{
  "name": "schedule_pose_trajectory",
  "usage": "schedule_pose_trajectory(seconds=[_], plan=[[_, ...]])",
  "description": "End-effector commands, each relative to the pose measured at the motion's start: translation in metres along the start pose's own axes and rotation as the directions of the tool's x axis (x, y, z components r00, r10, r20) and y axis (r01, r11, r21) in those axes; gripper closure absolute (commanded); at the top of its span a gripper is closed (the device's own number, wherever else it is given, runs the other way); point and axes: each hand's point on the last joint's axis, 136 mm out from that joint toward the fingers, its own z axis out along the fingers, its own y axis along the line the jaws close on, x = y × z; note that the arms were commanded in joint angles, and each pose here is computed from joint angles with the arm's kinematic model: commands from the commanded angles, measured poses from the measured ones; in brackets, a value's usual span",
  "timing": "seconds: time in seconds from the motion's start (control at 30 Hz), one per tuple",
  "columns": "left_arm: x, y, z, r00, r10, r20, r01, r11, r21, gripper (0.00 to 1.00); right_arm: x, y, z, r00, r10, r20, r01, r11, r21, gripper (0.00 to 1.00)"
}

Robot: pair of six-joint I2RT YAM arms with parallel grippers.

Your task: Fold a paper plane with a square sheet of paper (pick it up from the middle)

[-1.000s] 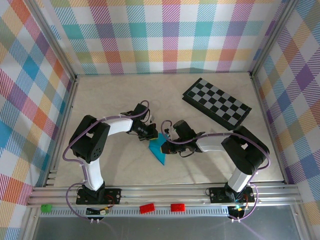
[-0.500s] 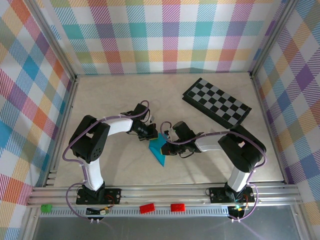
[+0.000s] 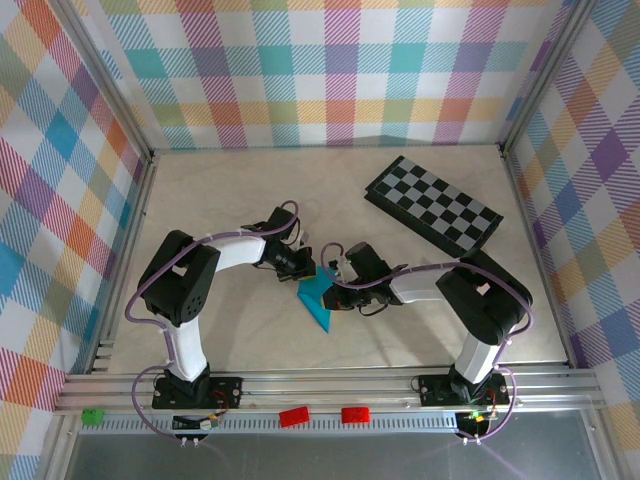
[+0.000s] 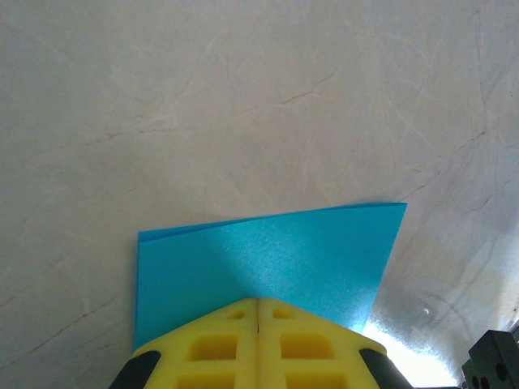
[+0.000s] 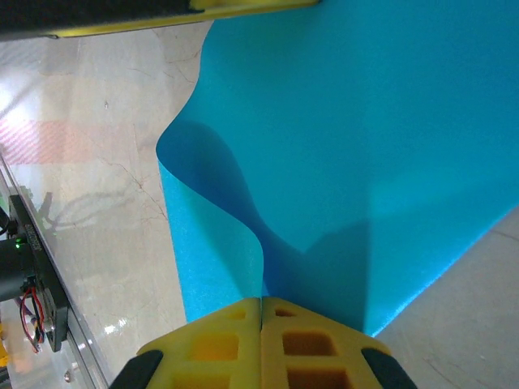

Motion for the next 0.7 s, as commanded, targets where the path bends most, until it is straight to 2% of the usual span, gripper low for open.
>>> schedule_pose_trajectory(seconds=[0.0, 0.67], plan=[[0.015, 0.024, 0.003, 0.999, -0.017, -0.031, 0.013, 0.995, -0.100, 0.99, 0.001, -0.003, 0.000, 1.000, 0.006, -0.001, -0.006, 1.000, -0.002, 0.95], [0.012, 0.019, 0.001, 1.000, -0.017, -0.023, 0.015, 0.996, -0.085, 0.99, 0.009, -0.017, 0.006, 1.000, 0.021, -0.022, -0.020, 0.999, 0.044, 0.96]])
